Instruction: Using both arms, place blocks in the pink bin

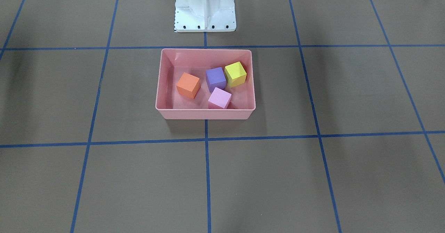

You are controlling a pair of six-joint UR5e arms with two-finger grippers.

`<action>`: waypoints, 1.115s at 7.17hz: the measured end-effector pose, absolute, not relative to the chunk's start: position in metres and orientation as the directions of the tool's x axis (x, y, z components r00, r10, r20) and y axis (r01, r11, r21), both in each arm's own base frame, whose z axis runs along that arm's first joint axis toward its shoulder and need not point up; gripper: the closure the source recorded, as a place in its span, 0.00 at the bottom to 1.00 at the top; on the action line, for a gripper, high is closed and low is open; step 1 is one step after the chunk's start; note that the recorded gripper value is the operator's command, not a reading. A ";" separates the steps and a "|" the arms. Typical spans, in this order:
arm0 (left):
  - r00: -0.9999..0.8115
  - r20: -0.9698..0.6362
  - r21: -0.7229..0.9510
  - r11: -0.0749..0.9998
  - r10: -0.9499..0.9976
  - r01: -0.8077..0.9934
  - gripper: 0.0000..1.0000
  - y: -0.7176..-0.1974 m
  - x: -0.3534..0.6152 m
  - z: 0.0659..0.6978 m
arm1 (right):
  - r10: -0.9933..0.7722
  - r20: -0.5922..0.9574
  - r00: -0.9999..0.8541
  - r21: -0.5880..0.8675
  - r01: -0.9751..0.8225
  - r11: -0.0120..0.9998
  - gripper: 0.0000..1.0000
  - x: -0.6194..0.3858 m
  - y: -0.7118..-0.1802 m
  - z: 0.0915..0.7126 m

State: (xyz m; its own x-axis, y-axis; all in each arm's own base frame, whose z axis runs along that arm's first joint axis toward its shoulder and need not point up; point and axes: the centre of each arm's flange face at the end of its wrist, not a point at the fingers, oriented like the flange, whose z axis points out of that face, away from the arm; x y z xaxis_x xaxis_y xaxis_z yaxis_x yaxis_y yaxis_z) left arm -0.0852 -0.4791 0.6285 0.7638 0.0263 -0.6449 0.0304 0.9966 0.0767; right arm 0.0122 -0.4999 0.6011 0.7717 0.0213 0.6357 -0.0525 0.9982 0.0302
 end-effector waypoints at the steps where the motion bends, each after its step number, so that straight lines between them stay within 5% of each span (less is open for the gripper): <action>1: 0.765 -0.643 0.082 0.996 0.030 0.030 0.00 -0.481 -0.085 0.625 | 0.022 0.635 0.772 0.030 -0.054 0.998 0.00 0.012 -0.500 0.601; 8: 0.766 -0.642 0.085 0.996 0.034 0.028 0.00 -0.479 -0.084 0.626 | 0.021 0.638 0.770 0.033 -0.055 0.998 0.00 0.012 -0.501 0.601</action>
State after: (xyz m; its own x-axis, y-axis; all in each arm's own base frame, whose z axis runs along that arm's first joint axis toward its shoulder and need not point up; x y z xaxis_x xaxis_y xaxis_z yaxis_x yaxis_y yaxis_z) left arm -0.0842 -0.4790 0.6264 0.7659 0.0336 -0.6421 0.0279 0.9960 0.0854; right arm 0.0120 -0.5008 0.6006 0.7700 0.0210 0.6377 -0.0545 0.9980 0.0329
